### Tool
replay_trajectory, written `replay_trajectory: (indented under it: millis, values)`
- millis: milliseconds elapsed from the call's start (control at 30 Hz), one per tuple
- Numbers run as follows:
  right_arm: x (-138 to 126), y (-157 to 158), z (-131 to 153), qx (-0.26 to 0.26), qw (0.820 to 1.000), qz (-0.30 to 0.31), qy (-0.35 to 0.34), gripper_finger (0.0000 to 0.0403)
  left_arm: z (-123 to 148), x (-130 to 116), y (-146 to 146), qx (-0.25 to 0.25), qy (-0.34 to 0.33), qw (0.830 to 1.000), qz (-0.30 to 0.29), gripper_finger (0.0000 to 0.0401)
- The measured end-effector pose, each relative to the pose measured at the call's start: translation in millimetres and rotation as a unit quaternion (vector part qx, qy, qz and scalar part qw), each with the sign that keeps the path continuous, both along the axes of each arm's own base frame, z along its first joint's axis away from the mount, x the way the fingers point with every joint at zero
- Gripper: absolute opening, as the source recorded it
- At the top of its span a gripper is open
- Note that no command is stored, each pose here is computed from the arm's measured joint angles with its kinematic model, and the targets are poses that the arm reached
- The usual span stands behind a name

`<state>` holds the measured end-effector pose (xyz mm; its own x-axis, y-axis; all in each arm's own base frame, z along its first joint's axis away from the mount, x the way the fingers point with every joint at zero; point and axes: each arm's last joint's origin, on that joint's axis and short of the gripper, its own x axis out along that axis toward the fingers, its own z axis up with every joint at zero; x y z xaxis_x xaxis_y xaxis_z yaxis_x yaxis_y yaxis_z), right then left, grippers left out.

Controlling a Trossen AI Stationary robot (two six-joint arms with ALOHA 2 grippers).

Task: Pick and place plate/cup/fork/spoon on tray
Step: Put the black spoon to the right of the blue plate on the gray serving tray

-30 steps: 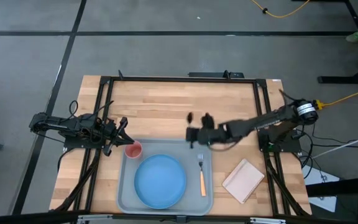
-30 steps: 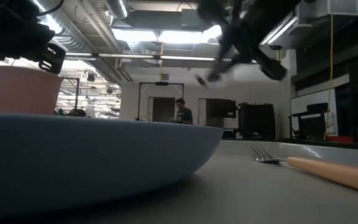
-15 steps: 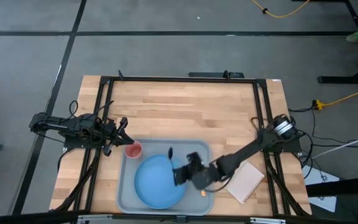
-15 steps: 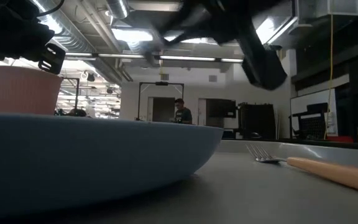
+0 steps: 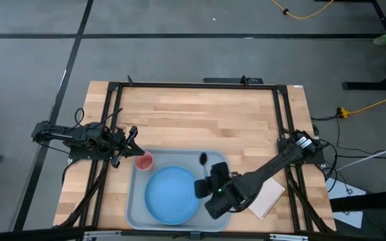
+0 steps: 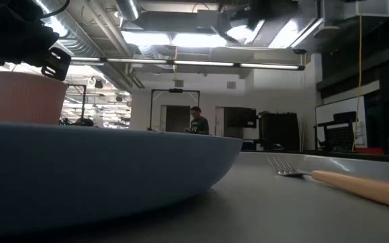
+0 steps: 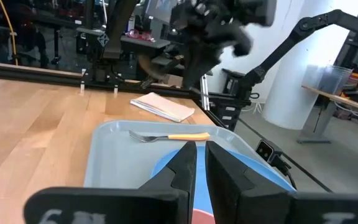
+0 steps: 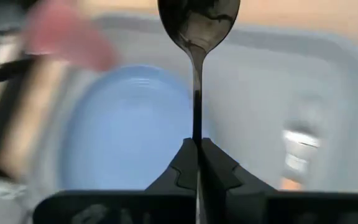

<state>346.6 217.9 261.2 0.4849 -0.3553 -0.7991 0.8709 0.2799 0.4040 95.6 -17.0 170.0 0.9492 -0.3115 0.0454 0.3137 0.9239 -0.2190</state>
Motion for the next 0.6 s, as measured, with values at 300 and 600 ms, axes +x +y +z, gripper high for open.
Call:
replay_trajectory:
  millis: [300,600]
  values:
    - [0.9,7.5,-45.9,0.093,0.991,-0.042,0.083,0.0001,0.0,0.0,0.0,0.001,0.000,1.000,0.000,0.0027]
    - [14.4,20.0,-98.2,0.121,0.982,-0.049,0.134,0.0001,0.0,0.0,0.0,0.001,0.000,1.000,0.000,0.0027]
